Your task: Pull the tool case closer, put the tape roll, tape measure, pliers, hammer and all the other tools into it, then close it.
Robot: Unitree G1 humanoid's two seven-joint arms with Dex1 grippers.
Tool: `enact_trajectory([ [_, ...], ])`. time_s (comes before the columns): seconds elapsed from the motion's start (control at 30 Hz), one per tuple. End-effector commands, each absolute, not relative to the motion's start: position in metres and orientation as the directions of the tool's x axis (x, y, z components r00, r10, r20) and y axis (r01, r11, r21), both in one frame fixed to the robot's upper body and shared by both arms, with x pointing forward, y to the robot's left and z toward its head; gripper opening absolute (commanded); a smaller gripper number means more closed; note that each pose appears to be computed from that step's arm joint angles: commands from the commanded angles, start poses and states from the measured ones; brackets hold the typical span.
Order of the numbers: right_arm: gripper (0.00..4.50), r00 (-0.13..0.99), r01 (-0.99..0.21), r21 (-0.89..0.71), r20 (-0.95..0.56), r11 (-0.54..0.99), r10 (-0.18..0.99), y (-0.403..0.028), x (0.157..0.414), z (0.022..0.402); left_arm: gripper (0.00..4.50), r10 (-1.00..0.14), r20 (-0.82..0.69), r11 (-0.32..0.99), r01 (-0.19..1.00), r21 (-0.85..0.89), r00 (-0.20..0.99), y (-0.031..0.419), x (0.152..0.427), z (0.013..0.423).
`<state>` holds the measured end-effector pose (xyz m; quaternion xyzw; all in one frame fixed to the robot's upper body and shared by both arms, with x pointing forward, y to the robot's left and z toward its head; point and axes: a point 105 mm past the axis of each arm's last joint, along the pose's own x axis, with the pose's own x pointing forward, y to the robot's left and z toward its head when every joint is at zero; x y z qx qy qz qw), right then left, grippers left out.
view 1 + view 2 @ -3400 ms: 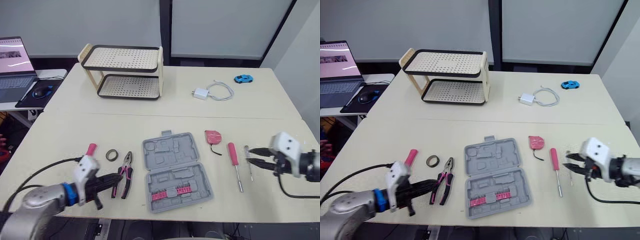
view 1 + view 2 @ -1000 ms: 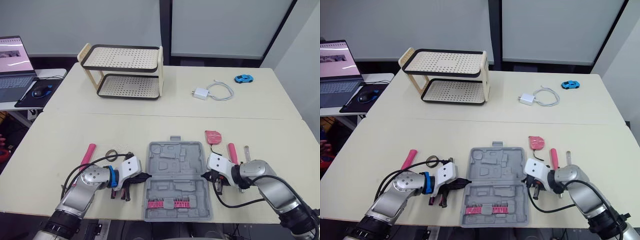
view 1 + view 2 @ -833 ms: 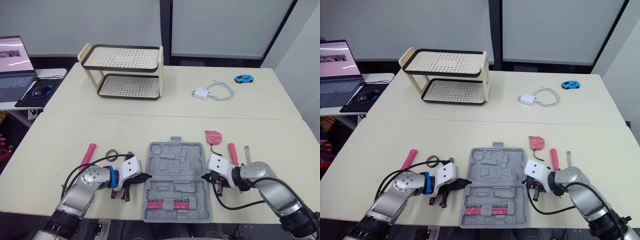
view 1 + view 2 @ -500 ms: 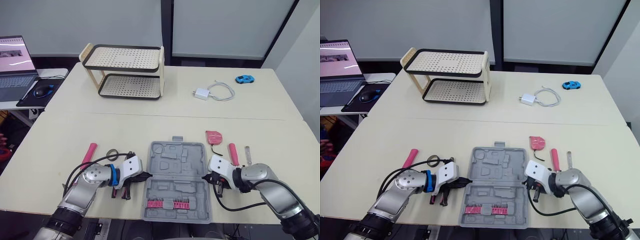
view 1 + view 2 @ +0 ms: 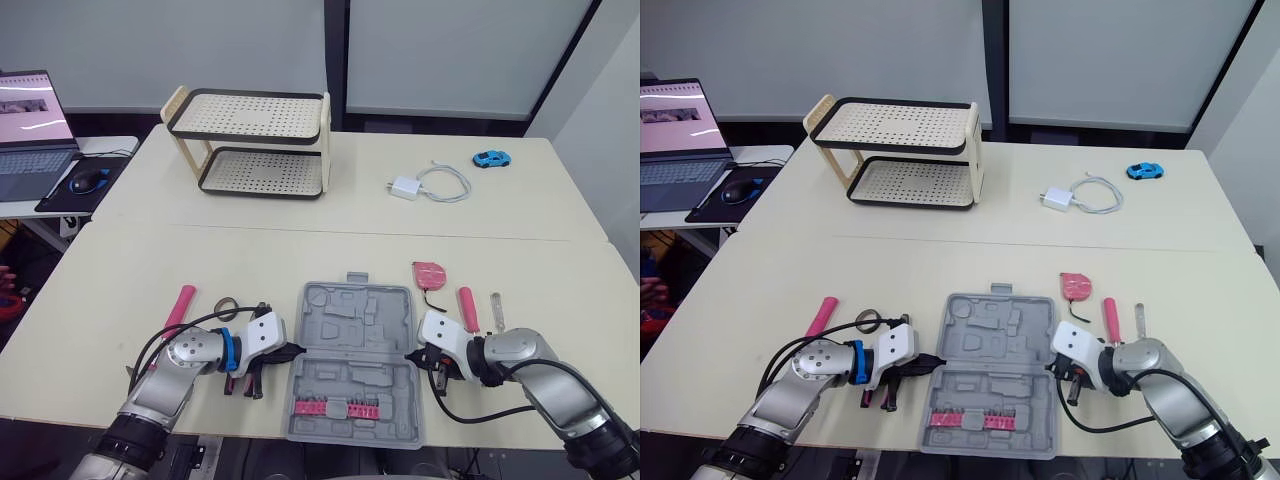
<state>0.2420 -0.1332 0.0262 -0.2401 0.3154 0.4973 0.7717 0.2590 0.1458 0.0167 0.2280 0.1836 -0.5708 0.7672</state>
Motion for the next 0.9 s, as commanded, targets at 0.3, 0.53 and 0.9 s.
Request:
enact_trajectory([
  [0.3,0.02,0.279,-0.929,-0.032,-0.714,0.369,0.642,-0.129,0.236,0.031,0.00,-0.811,-0.539,0.200,0.973,0.114,0.230,0.135,0.250,0.013],
  [0.53,0.02,0.244,-0.936,-0.003,-0.728,0.353,0.640,-0.129,0.228,0.028,0.00,-0.814,-0.544,0.188,0.979,0.082,0.202,0.135,0.241,0.010],
  [0.9,0.02,0.217,-0.940,0.017,-0.742,0.342,0.634,-0.130,0.221,0.024,0.00,-0.808,-0.562,0.179,0.982,0.054,0.178,0.137,0.232,0.009],
])
